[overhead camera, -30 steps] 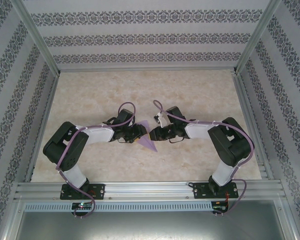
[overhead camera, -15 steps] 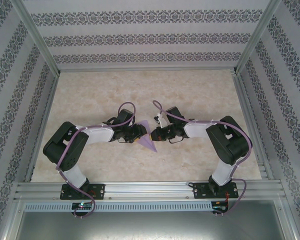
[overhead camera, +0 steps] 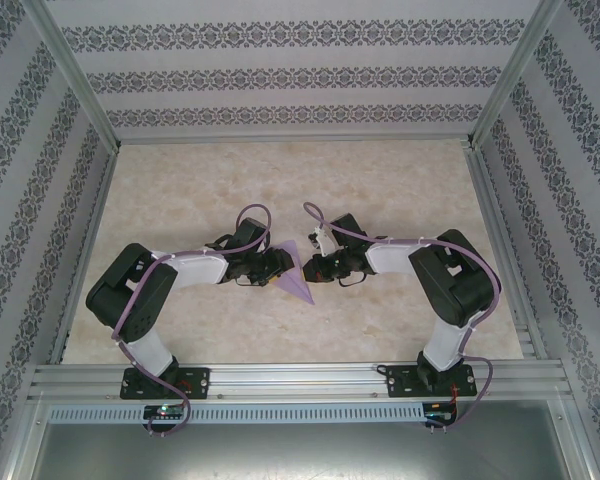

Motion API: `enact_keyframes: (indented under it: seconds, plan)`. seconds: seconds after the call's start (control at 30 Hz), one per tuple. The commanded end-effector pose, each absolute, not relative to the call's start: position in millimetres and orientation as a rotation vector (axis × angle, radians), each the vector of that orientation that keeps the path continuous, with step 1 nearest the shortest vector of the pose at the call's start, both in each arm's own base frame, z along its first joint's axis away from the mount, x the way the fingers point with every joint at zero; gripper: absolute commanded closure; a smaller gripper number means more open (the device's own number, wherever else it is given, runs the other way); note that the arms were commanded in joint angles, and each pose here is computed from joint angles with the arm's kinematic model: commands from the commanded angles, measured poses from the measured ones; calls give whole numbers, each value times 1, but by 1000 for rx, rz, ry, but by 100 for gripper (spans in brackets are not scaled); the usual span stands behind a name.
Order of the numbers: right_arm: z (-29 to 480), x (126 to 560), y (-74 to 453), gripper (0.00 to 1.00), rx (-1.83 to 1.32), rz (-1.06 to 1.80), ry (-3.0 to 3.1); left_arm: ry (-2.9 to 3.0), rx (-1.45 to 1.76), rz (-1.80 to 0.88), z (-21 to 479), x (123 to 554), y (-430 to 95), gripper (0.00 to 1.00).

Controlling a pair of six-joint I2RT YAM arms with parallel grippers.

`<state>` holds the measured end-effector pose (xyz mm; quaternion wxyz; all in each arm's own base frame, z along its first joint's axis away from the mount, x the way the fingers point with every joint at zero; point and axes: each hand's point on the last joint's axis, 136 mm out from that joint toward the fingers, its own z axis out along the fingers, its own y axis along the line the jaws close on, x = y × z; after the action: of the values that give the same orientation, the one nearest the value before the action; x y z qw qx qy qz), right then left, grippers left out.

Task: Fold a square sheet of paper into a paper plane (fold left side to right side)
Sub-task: Fourth fold the wing at the center of the table.

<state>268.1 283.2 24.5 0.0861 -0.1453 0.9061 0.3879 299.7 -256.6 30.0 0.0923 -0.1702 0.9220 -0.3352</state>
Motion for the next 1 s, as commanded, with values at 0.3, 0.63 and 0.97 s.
enact_keyframes:
  seconds: [0.3,0.63,0.97]
  plan:
    - [20,274,276,100,-440,1093,2712,2770,-523,-958,26,298,-255,50]
    - [13,273,273,100,-439,1056,2741,2770,-523,-962,26,297,-256,50]
    - [9,268,275,100,-471,1038,2768,2752,-488,-989,38,299,-259,50]
